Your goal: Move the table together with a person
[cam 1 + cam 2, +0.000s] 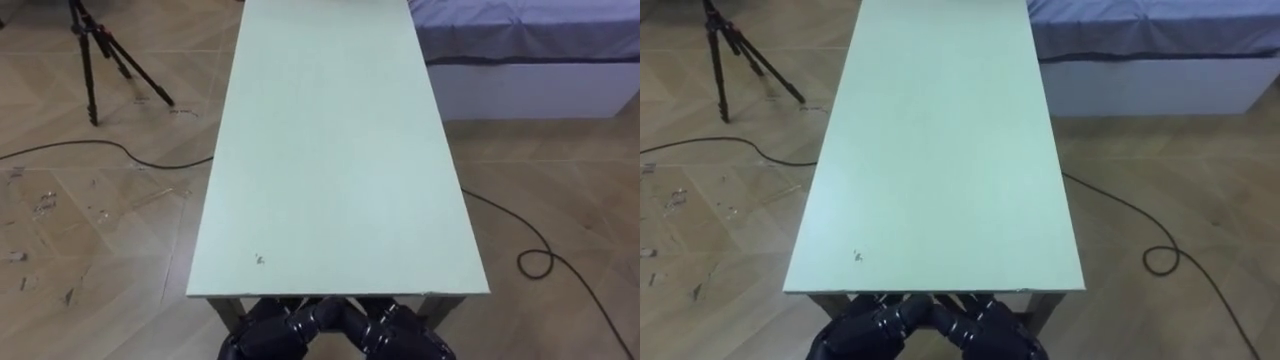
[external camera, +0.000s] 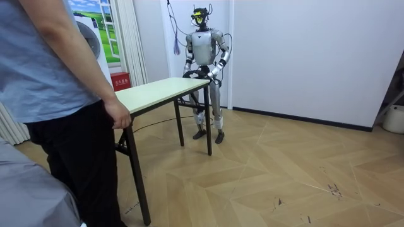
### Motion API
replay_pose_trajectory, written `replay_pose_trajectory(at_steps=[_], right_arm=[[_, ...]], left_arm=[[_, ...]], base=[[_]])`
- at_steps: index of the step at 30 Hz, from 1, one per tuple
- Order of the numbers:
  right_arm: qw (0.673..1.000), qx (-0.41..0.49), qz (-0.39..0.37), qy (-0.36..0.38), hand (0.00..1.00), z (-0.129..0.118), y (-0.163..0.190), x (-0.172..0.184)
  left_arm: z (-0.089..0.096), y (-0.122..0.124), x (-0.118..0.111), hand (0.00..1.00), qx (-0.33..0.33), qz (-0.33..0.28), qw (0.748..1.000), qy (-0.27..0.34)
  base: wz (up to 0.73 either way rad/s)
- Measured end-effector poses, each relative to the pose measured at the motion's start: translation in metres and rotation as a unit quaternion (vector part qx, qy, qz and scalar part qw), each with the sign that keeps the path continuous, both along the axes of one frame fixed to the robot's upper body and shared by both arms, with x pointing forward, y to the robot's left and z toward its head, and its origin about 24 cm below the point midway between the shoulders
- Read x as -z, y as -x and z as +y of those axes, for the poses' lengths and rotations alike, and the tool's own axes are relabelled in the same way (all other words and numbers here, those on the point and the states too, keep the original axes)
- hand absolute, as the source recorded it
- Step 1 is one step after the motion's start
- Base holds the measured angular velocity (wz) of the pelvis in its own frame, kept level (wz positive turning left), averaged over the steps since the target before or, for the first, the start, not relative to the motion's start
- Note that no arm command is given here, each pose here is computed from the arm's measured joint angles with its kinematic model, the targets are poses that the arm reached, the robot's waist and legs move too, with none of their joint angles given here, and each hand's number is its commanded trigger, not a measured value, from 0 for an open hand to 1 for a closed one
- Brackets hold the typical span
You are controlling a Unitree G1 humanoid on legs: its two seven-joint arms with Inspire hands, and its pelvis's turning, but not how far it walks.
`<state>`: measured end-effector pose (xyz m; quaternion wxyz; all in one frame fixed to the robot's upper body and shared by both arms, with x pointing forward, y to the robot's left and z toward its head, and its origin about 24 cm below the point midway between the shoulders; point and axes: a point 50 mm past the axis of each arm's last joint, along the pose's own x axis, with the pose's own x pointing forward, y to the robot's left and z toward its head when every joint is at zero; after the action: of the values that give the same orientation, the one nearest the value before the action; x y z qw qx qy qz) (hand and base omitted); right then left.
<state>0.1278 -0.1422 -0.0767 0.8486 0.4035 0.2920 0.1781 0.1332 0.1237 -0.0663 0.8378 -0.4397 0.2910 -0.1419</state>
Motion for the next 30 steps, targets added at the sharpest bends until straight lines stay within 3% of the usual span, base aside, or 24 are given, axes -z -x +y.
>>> replay_pose_trajectory(at_steps=[9,13,21,27,30], right_arm=[[1.000,-0.004,-0.002,0.001,0.00,0.003,-0.010,-0.004],[0.999,0.029,0.010,-0.029,0.00,0.003,-0.015,-0.006],[0.988,0.112,0.059,-0.091,0.00,0.008,-0.023,-0.007],[0.974,0.176,0.096,-0.108,0.00,0.001,-0.035,-0.009],[0.972,0.185,0.107,-0.098,0.00,-0.001,-0.038,-0.007]], left_arm=[[-0.001,-0.005,-0.006,0.00,-0.032,0.025,0.999,0.020],[-0.001,-0.013,-0.009,0.00,-0.072,0.050,0.994,0.060],[0.001,-0.023,-0.010,0.00,-0.106,0.074,0.989,0.069],[0.022,-0.040,-0.004,0.00,-0.159,0.092,0.981,0.057],[0.022,-0.042,0.001,0.00,-0.169,0.109,0.978,0.051]], base=[[0.00],[0.00],[0.00],[0.02],[0.00]])
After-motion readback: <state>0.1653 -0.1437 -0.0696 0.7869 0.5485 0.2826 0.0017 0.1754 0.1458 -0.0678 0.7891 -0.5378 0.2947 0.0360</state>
